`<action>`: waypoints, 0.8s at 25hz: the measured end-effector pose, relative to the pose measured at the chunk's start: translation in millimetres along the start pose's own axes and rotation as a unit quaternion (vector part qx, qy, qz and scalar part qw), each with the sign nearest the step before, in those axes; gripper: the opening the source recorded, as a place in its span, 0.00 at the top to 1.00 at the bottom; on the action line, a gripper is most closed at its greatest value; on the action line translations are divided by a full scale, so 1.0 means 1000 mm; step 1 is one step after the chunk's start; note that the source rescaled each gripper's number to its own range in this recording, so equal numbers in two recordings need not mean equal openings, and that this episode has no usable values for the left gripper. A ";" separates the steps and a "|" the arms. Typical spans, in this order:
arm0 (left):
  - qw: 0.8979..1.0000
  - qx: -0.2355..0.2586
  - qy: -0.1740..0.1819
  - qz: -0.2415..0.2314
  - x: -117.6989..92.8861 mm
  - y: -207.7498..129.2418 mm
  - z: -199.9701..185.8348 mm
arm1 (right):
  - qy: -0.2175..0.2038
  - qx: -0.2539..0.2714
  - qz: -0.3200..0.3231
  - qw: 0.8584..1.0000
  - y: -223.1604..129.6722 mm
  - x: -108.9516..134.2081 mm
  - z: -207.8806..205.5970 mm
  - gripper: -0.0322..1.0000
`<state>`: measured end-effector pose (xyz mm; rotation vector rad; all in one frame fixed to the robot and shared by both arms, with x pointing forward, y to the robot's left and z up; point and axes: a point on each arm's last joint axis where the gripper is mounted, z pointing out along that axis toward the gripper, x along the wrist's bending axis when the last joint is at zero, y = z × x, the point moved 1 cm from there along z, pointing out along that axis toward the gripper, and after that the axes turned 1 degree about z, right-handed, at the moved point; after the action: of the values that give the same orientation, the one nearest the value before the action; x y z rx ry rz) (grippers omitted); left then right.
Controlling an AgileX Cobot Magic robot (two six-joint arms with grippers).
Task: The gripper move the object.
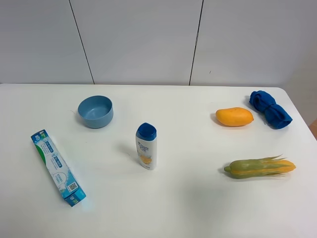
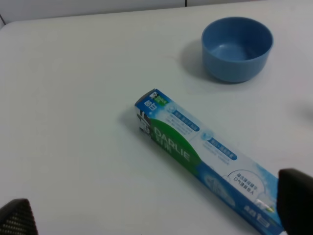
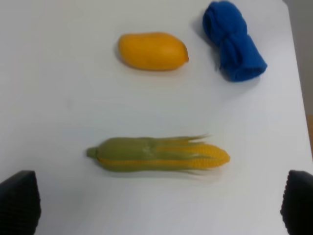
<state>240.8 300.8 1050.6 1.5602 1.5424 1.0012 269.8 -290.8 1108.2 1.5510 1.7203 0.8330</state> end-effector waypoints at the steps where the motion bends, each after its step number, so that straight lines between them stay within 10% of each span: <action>1: 1.000 0.000 0.000 0.000 0.000 0.000 0.000 | 0.000 0.001 0.002 1.000 -0.010 0.001 0.007 0.00; 20: 1.000 0.000 0.000 0.000 0.000 0.000 0.000 | 0.011 -0.060 -0.001 0.998 -0.067 0.012 0.014 0.01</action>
<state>240.8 300.8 1050.6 1.5602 1.5424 1.0012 242.5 -284.7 1045.0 1.4652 1.6561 0.9388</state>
